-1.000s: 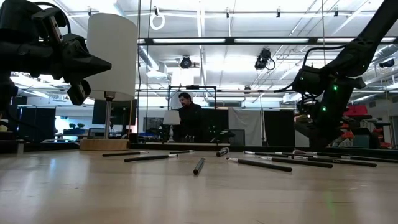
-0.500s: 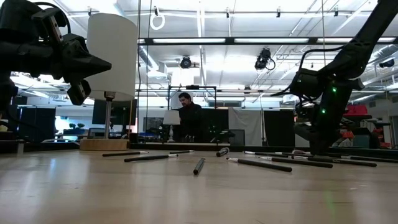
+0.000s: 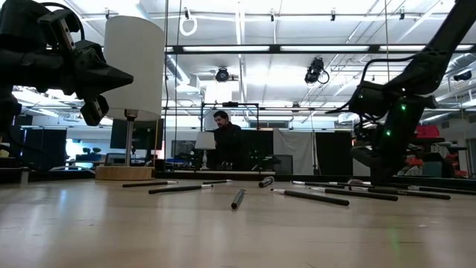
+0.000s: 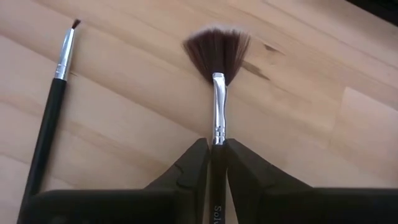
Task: Pick & Place Makeup Supplies
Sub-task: Put the silver makeup brush into the transparent organizer
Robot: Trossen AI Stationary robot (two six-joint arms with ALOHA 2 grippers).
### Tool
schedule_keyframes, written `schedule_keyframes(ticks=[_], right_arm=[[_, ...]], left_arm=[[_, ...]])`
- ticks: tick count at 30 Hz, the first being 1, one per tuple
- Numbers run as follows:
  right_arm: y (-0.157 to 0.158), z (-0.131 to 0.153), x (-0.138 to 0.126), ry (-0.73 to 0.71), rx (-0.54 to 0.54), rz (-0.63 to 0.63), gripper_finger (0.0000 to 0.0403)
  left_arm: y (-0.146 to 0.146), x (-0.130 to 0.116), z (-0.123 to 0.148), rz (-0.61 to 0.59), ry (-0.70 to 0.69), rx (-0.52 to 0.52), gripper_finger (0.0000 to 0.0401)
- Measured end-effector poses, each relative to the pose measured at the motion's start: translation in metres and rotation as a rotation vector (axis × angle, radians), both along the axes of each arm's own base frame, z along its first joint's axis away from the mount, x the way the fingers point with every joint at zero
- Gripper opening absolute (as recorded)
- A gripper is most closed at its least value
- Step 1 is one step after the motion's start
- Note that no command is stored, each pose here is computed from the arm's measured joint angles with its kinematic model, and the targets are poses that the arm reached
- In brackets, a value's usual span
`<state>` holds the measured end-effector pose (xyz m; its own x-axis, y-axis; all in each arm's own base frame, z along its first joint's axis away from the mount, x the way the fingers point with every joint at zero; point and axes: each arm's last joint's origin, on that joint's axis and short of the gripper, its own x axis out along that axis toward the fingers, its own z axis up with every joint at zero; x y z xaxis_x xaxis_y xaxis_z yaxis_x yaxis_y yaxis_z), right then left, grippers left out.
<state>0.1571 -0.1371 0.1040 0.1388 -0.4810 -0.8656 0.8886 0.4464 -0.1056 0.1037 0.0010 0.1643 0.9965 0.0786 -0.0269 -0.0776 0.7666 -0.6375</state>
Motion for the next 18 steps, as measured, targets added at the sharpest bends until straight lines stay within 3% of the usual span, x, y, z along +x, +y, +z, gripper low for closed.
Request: schedule_keyframes(ticks=[5,18], right_arm=[[0.006,-0.004,0.0,0.005,-0.015,0.008,0.0083],[0.013,-0.001,0.006,-0.053,-0.027,0.012,0.0189]], left_arm=[[0.0,0.0,0.0,0.0,0.0,0.0,0.0007],[0.0,0.0,0.0,0.0,0.0,0.0,0.0007]])
